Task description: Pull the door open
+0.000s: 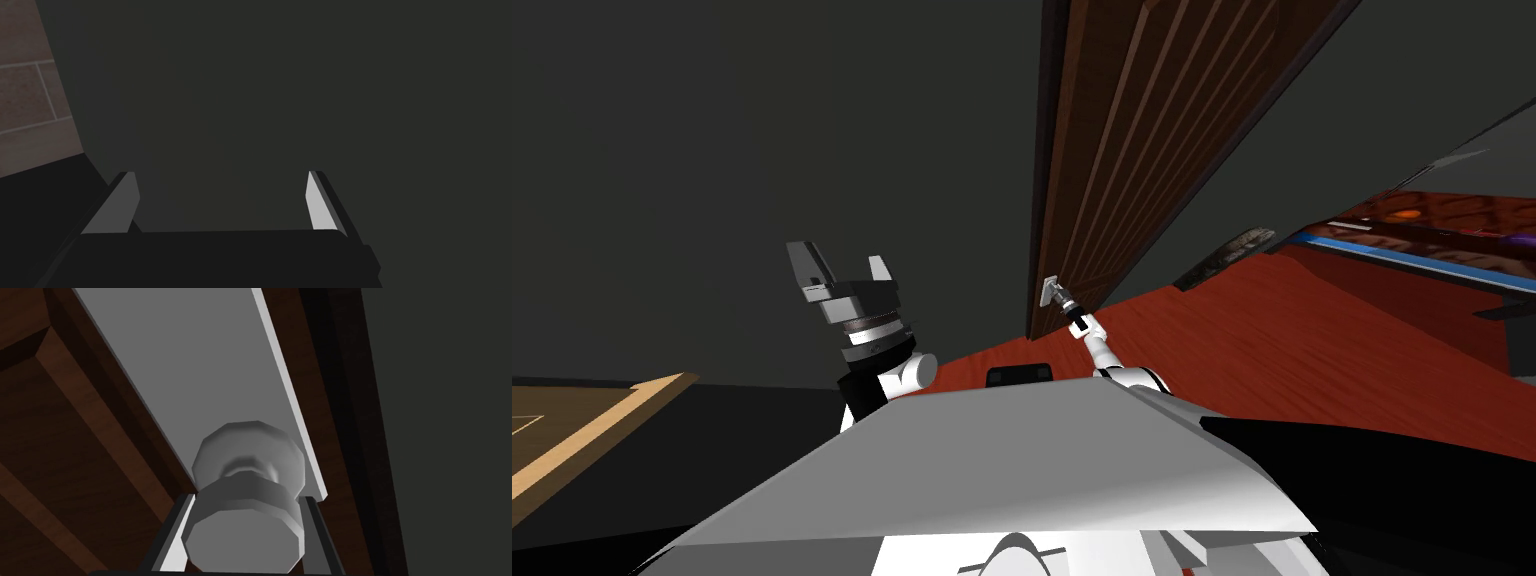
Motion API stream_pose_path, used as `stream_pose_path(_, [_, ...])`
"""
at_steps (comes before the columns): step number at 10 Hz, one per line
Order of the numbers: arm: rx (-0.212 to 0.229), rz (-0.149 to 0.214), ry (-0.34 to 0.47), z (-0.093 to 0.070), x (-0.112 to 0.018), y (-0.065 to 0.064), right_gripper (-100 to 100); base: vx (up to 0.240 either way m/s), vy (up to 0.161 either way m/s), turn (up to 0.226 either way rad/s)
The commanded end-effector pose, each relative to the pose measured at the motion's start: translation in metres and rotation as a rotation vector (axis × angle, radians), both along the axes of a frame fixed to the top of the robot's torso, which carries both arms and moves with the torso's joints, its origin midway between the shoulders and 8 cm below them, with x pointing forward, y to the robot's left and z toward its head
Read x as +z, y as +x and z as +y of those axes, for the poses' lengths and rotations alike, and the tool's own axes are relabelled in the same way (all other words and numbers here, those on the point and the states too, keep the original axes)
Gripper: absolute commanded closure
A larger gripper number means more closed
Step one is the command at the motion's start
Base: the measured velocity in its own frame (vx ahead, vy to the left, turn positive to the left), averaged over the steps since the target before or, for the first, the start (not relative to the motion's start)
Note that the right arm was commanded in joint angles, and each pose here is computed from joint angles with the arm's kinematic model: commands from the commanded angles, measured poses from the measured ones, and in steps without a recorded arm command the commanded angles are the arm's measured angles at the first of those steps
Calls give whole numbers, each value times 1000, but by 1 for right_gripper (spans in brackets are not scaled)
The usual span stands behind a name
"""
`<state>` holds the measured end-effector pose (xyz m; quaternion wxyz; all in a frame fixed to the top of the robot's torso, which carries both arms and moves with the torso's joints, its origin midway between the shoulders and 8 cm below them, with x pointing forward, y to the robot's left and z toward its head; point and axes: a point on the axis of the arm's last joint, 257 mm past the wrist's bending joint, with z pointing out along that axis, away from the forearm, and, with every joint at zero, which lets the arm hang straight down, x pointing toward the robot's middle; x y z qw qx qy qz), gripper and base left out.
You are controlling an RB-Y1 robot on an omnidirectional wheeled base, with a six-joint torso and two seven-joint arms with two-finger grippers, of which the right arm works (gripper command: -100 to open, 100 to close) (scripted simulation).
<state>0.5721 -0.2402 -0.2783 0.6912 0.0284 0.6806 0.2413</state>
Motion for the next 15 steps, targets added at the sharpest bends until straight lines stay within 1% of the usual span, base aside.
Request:
stream_pose_path(1, [-4, -4, 80, -2, 9, 3, 100, -75, -73, 106])
stream_pose_path(7, [-18, 32, 386, -4, 22, 7, 100, -88, -91, 121])
stream_pose_path(8, [-21, 31, 399, -6, 22, 8, 100, -60, -59, 47])
stream_pose_path(11, [-24, 52, 566, -7, 27, 10, 100, -61, -58, 112])
stream_pose_path(12, [-26, 51, 579, -8, 28, 10, 100, -63, -55, 47])
stream_pose_path(14, [-27, 66, 694, -9, 30, 11, 100, -78, -60, 106])
stream_pose_path(15, [-28, 66, 706, -10, 31, 11, 100, -56, -48, 57])
